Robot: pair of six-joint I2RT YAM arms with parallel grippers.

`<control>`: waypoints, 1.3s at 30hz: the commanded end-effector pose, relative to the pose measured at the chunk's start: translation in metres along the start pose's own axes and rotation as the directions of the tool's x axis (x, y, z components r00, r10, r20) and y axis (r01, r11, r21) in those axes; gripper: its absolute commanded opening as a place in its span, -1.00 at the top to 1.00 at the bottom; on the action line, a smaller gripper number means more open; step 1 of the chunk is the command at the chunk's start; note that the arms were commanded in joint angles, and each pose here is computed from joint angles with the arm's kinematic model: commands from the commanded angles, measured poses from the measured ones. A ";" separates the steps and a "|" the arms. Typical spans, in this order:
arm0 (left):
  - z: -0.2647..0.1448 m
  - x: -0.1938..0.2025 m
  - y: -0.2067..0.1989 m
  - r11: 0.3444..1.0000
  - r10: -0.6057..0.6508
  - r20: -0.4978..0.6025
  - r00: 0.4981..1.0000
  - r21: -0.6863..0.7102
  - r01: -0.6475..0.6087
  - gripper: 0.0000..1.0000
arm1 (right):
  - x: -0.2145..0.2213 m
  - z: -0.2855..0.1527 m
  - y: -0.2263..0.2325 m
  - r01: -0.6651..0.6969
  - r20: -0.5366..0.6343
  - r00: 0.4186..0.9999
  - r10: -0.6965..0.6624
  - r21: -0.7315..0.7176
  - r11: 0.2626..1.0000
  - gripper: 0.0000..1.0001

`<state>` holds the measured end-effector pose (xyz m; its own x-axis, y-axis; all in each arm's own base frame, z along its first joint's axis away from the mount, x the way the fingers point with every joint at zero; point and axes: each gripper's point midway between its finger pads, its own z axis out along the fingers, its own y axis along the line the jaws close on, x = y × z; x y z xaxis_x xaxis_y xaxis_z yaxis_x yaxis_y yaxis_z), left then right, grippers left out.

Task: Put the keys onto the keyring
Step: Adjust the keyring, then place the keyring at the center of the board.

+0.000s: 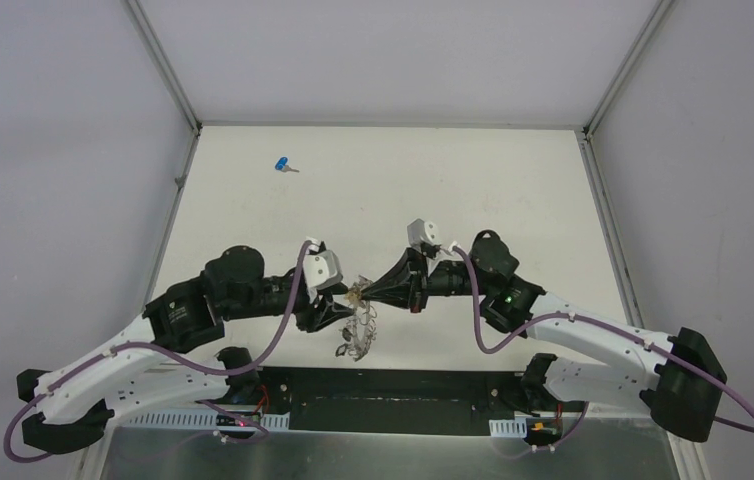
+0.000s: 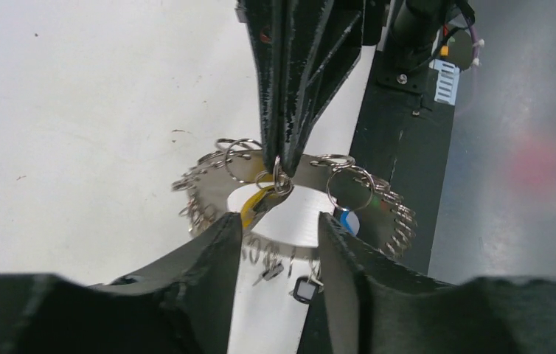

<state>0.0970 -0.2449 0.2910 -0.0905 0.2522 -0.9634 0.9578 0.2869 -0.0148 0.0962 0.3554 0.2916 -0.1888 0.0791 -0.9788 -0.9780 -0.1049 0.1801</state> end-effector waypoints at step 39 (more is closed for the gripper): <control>0.013 0.102 0.056 0.402 -0.783 0.230 0.578 -0.521 0.753 -0.98 | 0.084 -0.005 -0.155 -0.060 -0.184 0.970 0.159 0.453 0.890 -0.82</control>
<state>0.1439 -0.2175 0.1977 -0.7163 -0.2053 -0.6669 0.2782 0.7925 -0.5428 0.2174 0.3961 0.1207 -0.4053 -0.2688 -0.8738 -0.8985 0.2931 0.3266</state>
